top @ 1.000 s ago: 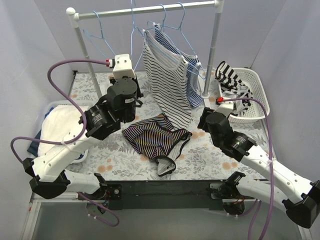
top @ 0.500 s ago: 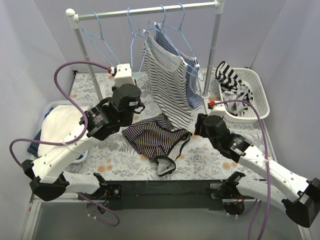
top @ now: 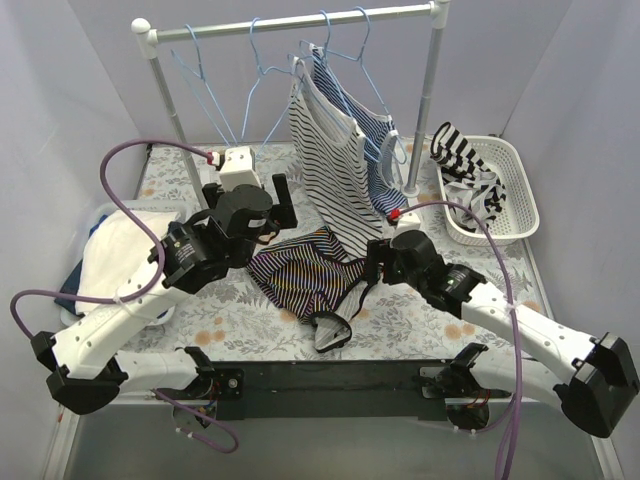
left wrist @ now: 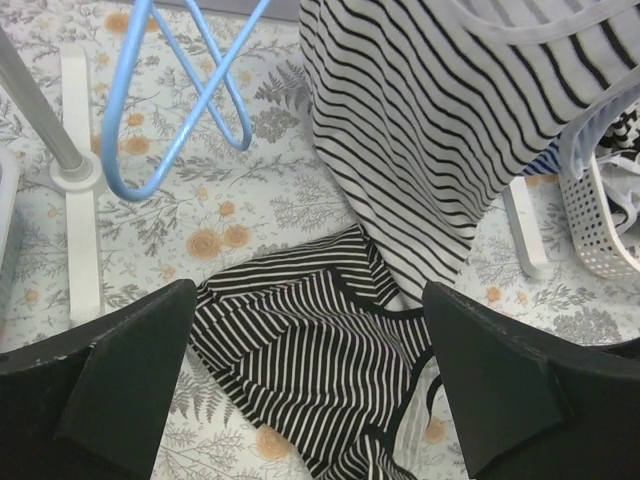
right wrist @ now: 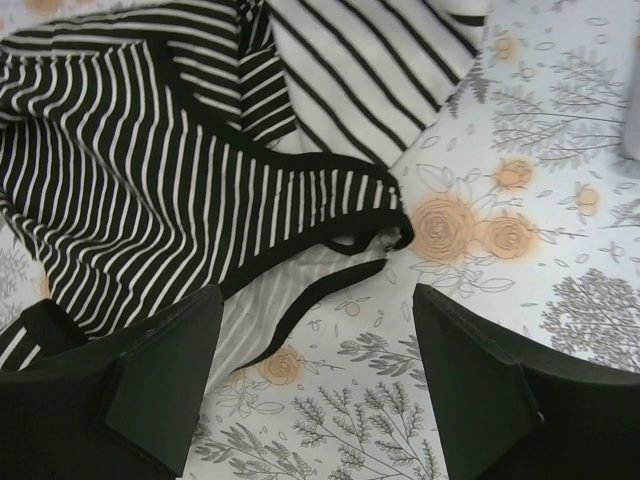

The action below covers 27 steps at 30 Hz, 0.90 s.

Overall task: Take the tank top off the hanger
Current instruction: Place the hanger at the clothesline, then pick up the tank top from the center of the board.

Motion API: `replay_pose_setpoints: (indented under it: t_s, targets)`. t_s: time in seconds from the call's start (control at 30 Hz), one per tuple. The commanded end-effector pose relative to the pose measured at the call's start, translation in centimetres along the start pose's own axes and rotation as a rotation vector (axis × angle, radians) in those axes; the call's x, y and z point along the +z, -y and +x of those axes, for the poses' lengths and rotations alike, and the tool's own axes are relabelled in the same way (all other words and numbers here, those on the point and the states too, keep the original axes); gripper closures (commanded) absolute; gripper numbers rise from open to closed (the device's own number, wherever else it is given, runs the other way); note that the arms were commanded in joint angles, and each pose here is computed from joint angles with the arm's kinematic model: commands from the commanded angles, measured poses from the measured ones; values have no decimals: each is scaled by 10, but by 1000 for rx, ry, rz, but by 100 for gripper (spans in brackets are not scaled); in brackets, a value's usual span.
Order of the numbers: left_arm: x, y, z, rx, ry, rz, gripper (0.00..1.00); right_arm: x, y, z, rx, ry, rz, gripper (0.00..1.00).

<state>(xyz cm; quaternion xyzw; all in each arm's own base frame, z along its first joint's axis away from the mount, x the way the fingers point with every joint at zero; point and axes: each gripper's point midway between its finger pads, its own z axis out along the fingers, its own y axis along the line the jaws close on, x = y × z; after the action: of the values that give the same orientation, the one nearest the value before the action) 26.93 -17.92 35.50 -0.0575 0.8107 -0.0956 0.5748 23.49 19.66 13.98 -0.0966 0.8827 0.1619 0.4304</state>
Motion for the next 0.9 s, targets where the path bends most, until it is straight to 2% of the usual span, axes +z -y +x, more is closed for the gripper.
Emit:
replay_pose_setpoints:
  t_s: [0.0, 0.03, 0.07, 0.1, 0.3, 0.37, 0.5, 0.67, 0.87]
  targets:
    - [-6, -18, 18, -21, -40, -32, 2, 7, -38, 15, -46, -71, -185, 13]
    - [-7, -22, 25, -17, -61, -49, 2, 8, -44, 17, -55, -81, -206, 11]
    - [-8, -23, 29, -43, -72, -50, 2, 12, -50, 20, -65, -100, -225, 3]
    - [-7, -27, 39, -43, -91, -59, 2, 12, -59, 24, -84, -112, -254, 2]
    - [-12, -40, 74, -108, -159, -64, 2, 16, -122, 31, -147, -143, -425, 1]
    - [-11, -47, 91, -96, -197, -93, 2, 26, -132, 40, -168, -175, -439, 1]
    - [-10, -51, 111, -117, -244, -111, 2, 25, -160, 33, -204, -157, -476, 1]
    - [-11, -57, 108, -165, -225, -106, 2, 8, -163, 34, -226, -134, -497, 1]
    - [-7, -59, 103, -148, -221, -111, 2, -23, -151, 35, -230, -144, -516, 1]
